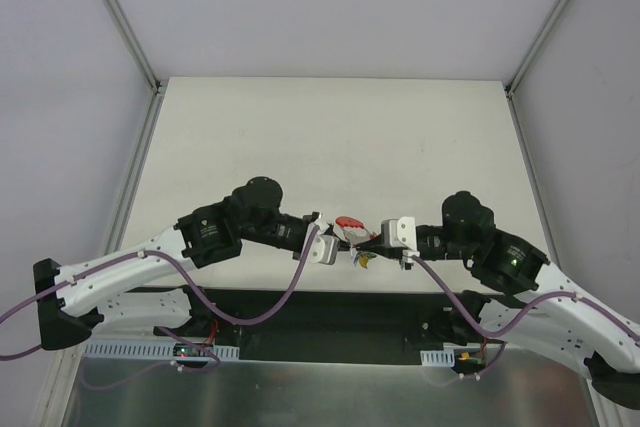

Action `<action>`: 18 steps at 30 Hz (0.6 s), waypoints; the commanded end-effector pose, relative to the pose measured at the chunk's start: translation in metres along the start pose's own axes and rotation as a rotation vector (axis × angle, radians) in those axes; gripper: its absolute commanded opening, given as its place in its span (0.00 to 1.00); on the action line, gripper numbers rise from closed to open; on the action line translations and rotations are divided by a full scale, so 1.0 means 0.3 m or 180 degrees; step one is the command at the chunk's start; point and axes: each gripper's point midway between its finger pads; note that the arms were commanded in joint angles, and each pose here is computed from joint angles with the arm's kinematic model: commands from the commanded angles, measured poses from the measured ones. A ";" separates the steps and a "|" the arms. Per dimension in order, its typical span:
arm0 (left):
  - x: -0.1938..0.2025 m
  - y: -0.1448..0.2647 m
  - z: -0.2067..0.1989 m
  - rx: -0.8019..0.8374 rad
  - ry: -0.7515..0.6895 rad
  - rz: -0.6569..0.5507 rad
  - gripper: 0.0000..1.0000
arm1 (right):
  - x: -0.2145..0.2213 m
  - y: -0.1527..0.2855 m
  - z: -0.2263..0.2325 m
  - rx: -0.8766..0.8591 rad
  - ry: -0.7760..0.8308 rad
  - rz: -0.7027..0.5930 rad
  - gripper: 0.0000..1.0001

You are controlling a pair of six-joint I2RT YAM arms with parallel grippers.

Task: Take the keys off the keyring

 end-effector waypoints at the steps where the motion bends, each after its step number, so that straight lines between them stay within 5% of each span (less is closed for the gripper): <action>1: -0.179 0.032 0.011 0.0062 -0.0484 -0.0446 0.00 | 0.018 0.024 0.019 -0.0121 -0.0011 0.0215 0.01; 18: -0.190 -0.018 0.014 0.0070 -0.0664 -0.0307 0.00 | 0.031 0.005 0.002 -0.0061 -0.0256 0.0346 0.01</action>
Point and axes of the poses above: each gripper's point midway between its finger pads, its own y axis back along the fingers, its own z axis along the line the jaws close on, x = y × z, and after that the axes turned 5 degrees about -y, right-handed
